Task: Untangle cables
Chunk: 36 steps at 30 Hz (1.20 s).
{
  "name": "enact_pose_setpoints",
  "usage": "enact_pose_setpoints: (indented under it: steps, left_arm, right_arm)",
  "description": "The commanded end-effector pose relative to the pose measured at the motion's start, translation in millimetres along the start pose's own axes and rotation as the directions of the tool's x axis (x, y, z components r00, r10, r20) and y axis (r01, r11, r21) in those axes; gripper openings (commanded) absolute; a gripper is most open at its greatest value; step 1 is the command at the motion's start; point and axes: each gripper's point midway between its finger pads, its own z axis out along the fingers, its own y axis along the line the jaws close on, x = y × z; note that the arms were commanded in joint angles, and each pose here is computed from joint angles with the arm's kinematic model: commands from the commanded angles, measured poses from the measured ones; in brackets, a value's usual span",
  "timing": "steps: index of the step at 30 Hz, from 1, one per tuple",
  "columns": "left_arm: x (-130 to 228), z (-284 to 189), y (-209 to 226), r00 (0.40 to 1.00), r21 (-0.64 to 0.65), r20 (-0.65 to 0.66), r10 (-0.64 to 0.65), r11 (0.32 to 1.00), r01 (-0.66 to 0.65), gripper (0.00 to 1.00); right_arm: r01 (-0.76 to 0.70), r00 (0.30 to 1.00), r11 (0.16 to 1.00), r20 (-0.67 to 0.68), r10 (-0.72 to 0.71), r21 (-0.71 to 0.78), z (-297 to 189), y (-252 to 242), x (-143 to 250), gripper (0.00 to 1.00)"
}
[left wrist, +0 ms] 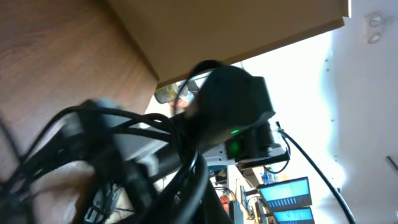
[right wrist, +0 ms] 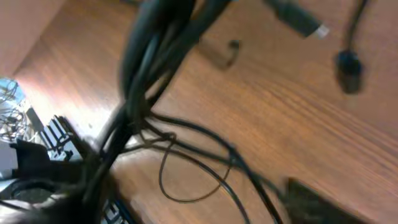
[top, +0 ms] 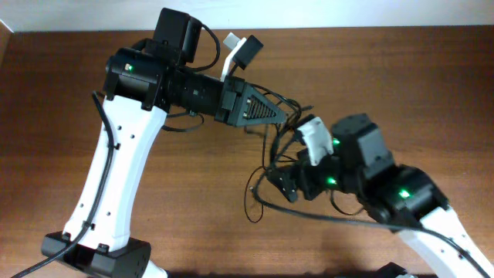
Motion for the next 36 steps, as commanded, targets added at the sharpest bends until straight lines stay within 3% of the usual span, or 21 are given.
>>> enact_pose_setpoints:
  steps: [1,2,4,7,9,11,14,17,18,20,25,26,29,31,36]
  left_arm:
    - [0.7,-2.4,-18.0,1.0,0.058,0.006,0.022,0.998,-0.023,0.0]
    - [0.7,-2.4,-17.2,1.0,0.053,0.007,0.023,0.998,-0.023,0.0]
    - [0.3,-2.5,-9.1,1.0,0.006,0.008,0.021,1.0,-0.021,0.0]
    - [0.9,-8.8,24.2,1.0,-0.183,0.017,-0.01,0.983,0.013,0.0]
    - [4.7,-21.4,55.9,0.995,-0.361,0.042,-0.085,0.928,0.095,0.0]
    - [15.4,-51.7,102.2,0.977,-0.621,0.108,-0.183,0.755,0.21,0.0]
    - [33.8,-95.6,138.9,0.947,-0.829,0.203,-0.251,0.471,0.302,0.0]
    - [44.6,-124.6,151.6,0.927,-0.897,0.267,-0.263,0.285,0.339,0.0]
    - [46.2,-127.5,152.4,0.92,-0.897,0.286,-0.269,0.262,0.356,0.0]
    - [44.9,-115.6,147.7,0.917,-0.871,0.277,-0.288,0.328,0.366,0.0]
    - [29.3,-52.0,101.0,0.966,-0.625,0.09,-0.241,0.742,0.243,0.0]
    - [27.8,-45.3,92.3,0.969,-0.575,0.077,-0.236,0.783,0.236,0.0]
    - [22.8,-28.1,62.6,0.969,-0.401,0.056,-0.241,0.883,0.243,0.0]
    - [20.9,-23.1,50.1,0.969,-0.328,0.047,-0.244,0.912,0.246,0.0]
    - [17.3,-15.2,19.1,0.967,-0.148,0.025,-0.254,0.956,0.254,0.0]
  right_arm:
    - [-0.037,0.999,0.999,0.019,0.037,0.01,5.9,1.5,-8.6,0.33]
    - [-0.035,0.999,0.999,0.027,0.035,0.011,5.5,1.6,-10.7,0.25]
    - [-0.05,0.997,0.998,0.057,0.048,0.043,-0.4,-2.0,-16.4,0.24]
    - [-0.048,0.99,0.986,0.137,0.026,0.158,-30.1,-11.1,-32.5,0.24]
    - [-0.089,0.981,0.951,0.194,0.032,0.295,-59.5,-26.6,-41.3,0.24]
    - [-0.226,0.951,0.842,0.3,0.08,0.49,-108.1,-54.4,-47.3,0.15]
    - [-0.346,0.907,0.712,0.412,0.086,0.611,-161.4,-71.8,-47.1,0.08]
    - [-0.379,0.884,0.695,0.462,0.075,0.611,-180.6,-70.7,-46.5,0.04]
    - [-0.404,0.873,0.694,0.478,0.098,0.596,-181.7,-70.1,-44.3,0.04]
    - [-0.408,0.872,0.738,0.469,0.141,0.537,-172.2,-60.7,-44.0,0.04]
    - [-0.278,0.928,0.901,0.335,0.162,0.334,-125.5,-20.2,-55.3,0.42]
    - [-0.234,0.944,0.923,0.297,0.14,0.306,-116.1,-13.8,-56.6,0.49]
    - [-0.154,0.975,0.964,0.19,0.113,0.216,-85.5,0.2,-56.9,0.8]
    - [-0.153,0.982,0.972,0.139,0.129,0.181,-69.0,3.2,-55.6,0.96]
    - [-0.159,0.986,0.979,0.065,0.152,0.124,-36.3,5.4,-57.8,0.98]
